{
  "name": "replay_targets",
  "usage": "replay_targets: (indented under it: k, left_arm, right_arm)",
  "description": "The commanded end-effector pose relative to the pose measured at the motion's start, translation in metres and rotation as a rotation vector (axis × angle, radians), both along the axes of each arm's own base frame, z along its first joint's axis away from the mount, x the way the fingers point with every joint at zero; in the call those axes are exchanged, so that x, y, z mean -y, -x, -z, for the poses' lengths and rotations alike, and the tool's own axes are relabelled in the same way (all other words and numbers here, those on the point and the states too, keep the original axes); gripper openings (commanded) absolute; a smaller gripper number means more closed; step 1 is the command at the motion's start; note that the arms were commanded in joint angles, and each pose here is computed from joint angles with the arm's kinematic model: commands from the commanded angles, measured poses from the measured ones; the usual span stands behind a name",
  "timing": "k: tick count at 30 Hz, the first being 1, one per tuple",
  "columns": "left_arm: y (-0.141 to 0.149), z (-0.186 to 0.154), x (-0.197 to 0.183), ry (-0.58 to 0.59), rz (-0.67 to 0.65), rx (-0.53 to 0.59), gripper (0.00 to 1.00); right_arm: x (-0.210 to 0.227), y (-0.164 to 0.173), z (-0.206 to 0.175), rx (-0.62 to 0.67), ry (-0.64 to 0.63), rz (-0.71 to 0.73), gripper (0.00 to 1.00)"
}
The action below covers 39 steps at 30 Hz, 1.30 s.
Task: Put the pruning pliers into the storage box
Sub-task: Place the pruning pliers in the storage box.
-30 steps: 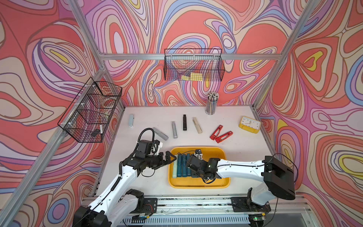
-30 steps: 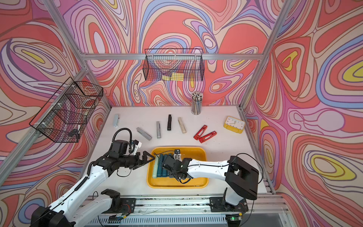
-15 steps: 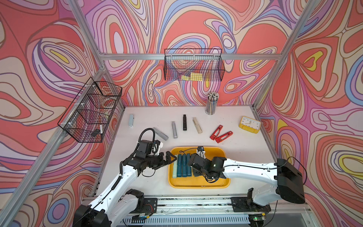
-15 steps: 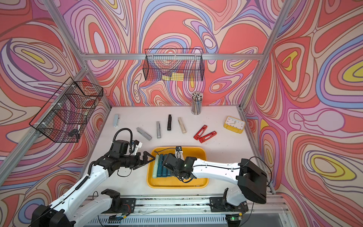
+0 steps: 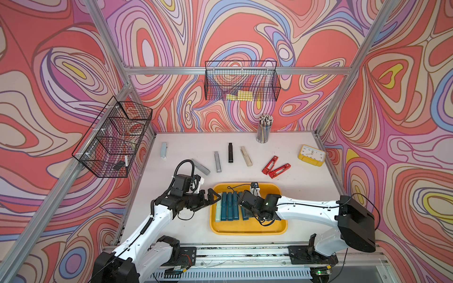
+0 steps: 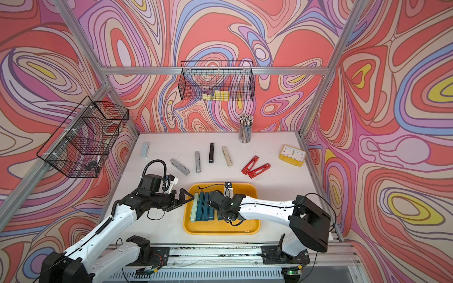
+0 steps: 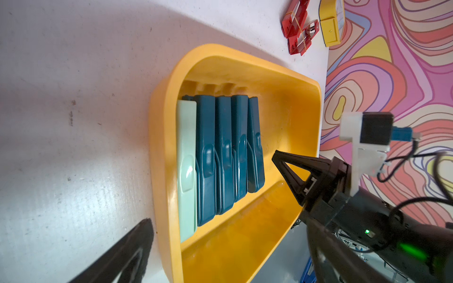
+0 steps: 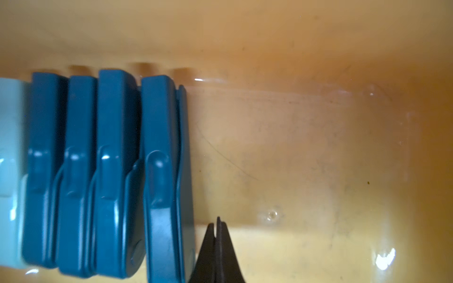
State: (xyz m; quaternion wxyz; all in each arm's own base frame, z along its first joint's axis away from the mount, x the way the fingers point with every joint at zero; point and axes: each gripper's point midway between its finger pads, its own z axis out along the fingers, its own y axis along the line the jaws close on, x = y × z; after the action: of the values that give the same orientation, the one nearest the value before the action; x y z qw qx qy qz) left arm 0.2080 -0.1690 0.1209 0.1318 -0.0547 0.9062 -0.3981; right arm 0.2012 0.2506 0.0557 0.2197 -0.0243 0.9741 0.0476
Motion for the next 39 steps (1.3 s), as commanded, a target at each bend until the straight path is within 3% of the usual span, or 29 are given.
replay_targets:
  k: [1,17,39]
  left_arm:
    - [-0.003,-0.002,0.002,-0.003,0.004,0.014,0.99]
    - [-0.005,0.001,0.006,-0.004,0.008,0.002,0.99]
    - [-0.006,0.006,0.015,-0.001,0.026,0.004,0.99]
  right_arm:
    - [-0.002,-0.004,0.008,-0.004,-0.008,-0.013,0.0]
    - [-0.023,-0.008,0.027,-0.033,-0.071,-0.067,0.0]
    - [-0.031,-0.009,0.026,-0.041,-0.092,-0.082,0.0]
